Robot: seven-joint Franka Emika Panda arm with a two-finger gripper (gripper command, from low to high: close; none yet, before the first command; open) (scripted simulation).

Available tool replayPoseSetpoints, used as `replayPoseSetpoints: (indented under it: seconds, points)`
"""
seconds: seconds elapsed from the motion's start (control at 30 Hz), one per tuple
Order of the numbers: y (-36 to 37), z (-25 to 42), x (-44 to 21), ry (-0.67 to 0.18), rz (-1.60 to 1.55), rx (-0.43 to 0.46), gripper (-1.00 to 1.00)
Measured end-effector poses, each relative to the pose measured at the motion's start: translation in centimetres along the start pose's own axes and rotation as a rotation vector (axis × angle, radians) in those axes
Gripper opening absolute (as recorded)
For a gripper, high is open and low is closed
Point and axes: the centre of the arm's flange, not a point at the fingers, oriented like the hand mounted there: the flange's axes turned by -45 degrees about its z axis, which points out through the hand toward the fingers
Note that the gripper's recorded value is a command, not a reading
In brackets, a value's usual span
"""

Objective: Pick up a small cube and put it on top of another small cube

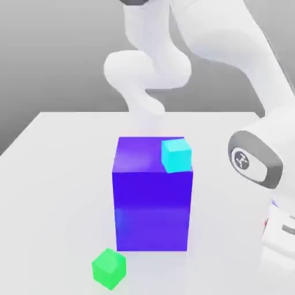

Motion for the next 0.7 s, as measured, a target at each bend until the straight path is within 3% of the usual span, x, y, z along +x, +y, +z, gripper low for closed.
replayPoseSetpoints:
  seconds: [0.33, 0.7]
  points:
    - [3.9, 0.2, -4.6, 0.005, -0.356, 0.080, -1.00]
    - [7.7, -0.5, -10.1, 0.066, -0.748, 0.137, -1.00]
